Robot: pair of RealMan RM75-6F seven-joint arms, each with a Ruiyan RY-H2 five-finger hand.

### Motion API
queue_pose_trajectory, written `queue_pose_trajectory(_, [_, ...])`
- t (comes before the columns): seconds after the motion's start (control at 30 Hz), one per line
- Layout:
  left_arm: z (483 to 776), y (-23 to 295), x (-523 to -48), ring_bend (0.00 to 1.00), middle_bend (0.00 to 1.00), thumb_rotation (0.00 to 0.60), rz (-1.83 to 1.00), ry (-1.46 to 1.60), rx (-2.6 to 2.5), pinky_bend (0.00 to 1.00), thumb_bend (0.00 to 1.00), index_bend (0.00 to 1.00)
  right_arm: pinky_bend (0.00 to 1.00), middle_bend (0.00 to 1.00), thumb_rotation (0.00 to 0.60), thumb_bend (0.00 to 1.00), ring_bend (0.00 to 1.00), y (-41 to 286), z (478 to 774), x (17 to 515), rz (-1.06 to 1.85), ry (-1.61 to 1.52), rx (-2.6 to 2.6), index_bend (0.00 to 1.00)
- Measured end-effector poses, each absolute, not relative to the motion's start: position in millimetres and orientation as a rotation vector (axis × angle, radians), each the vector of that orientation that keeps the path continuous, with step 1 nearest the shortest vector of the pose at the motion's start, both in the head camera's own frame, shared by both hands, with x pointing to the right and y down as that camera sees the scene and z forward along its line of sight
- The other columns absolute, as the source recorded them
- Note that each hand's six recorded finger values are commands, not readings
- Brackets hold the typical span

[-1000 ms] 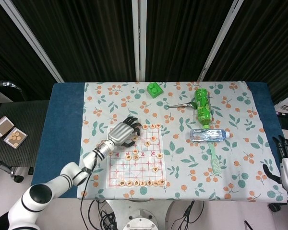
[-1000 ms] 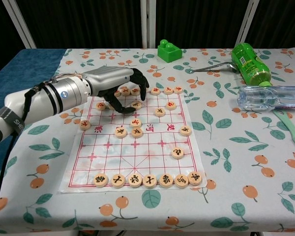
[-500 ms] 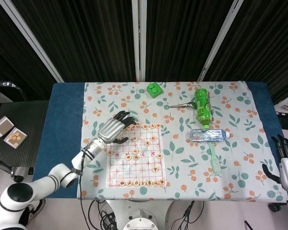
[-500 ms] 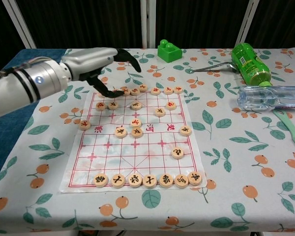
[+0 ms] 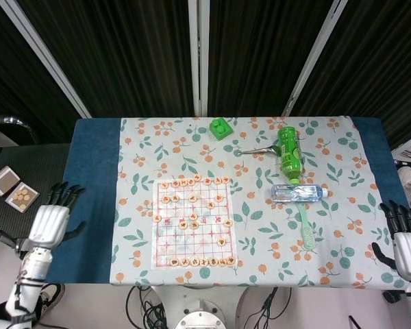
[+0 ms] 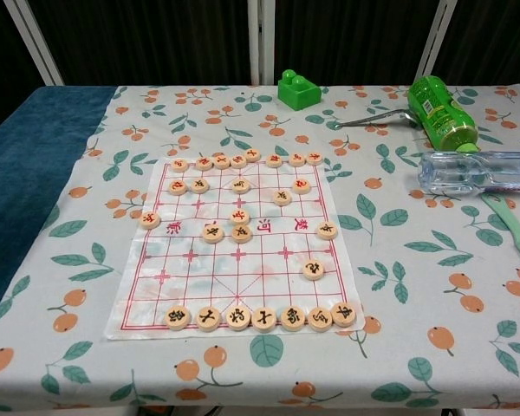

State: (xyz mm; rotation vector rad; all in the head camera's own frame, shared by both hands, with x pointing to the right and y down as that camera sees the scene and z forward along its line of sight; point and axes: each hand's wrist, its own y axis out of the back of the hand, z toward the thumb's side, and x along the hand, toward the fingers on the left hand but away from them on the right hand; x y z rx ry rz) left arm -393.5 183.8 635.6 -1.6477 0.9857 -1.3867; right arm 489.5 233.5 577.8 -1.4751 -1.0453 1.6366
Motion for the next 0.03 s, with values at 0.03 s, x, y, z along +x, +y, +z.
queue_pose_trajectory(0.03, [631.4, 191.7, -401.4, 0.00, 0.10, 0.600, -1.410, 0.998, -1.628, 0.04, 0.25, 0.14, 0.00, 0.00, 0.600, 0.22, 0.00, 233.8, 579.4, 489.1, 1.642, -1.038, -1.478, 0.00])
